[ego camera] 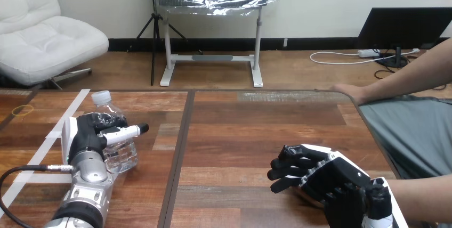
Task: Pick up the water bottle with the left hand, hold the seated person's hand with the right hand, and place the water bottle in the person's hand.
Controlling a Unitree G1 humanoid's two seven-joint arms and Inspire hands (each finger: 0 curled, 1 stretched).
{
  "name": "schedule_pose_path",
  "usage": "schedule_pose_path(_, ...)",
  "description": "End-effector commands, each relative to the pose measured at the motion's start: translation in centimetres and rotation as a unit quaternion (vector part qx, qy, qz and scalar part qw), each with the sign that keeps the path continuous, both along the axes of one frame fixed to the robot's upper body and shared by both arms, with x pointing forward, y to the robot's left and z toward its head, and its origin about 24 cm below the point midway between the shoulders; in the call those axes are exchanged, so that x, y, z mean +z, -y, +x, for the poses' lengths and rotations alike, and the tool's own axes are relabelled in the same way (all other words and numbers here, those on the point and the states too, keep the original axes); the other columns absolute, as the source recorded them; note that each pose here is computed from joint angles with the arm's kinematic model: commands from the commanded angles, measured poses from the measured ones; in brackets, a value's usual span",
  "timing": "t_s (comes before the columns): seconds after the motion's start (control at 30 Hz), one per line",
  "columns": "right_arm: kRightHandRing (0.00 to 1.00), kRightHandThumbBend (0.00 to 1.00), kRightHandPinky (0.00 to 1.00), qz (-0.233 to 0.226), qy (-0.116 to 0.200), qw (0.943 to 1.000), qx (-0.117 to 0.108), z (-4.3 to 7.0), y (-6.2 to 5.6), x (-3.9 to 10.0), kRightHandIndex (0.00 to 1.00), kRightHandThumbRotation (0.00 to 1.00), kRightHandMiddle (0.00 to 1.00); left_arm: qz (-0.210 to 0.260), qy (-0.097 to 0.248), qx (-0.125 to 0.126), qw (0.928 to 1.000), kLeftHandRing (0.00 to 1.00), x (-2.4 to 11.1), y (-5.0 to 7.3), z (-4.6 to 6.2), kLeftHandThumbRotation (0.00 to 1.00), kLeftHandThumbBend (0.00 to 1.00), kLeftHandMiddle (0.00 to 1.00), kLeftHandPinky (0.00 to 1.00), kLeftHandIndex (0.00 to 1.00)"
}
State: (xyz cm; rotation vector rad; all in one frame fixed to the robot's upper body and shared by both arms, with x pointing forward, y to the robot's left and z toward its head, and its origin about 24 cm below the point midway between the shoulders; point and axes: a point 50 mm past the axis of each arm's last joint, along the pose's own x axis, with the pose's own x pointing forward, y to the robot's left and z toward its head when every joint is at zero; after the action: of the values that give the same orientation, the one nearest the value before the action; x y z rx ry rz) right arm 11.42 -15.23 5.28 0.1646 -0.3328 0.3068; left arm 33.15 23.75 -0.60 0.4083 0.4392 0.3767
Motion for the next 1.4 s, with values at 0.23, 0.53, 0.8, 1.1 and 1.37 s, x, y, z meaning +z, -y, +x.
schedule_pose_path(0.23,0.62,0.7,0.54,0.007,0.045,0.999,-0.002,0.7,-0.1,1.3,0.66,1.0,0.65,0.015,0.055,-0.02,0.9982,0.34,2.3,0.8,1.6,0.0,0.7,0.4,0.28,0.43)
schedule_pose_path(0.53,0.63,0.7,0.55,0.007,0.043,0.9991,-0.002,0.7,-0.1,1.2,0.66,1.0,0.66,0.009,0.084,-0.023,0.9961,0.35,2.5,0.9,1.6,0.0,0.7,0.4,0.29,0.42)
schedule_pose_path(0.8,0.64,0.7,0.56,-0.001,0.035,0.9994,-0.002,0.8,0.2,1.1,0.68,1.0,0.67,0.024,0.132,-0.039,0.9902,0.37,2.9,1.0,1.2,0.0,0.72,0.42,0.31,0.42)
schedule_pose_path(1.1,0.65,0.68,0.59,-0.051,0.047,0.9971,-0.029,1.4,1.4,1.5,0.7,0.97,0.68,0.033,0.205,-0.065,0.9759,0.4,3.4,1.6,0.5,0.0,0.74,0.42,0.33,0.42)
schedule_pose_path(1.37,0.68,0.67,0.65,-0.087,0.071,0.9922,-0.055,2.6,3.0,2.4,0.73,0.83,0.7,0.035,0.273,-0.083,0.9578,0.38,4.2,2.6,-0.8,0.0,0.76,0.41,0.32,0.41)
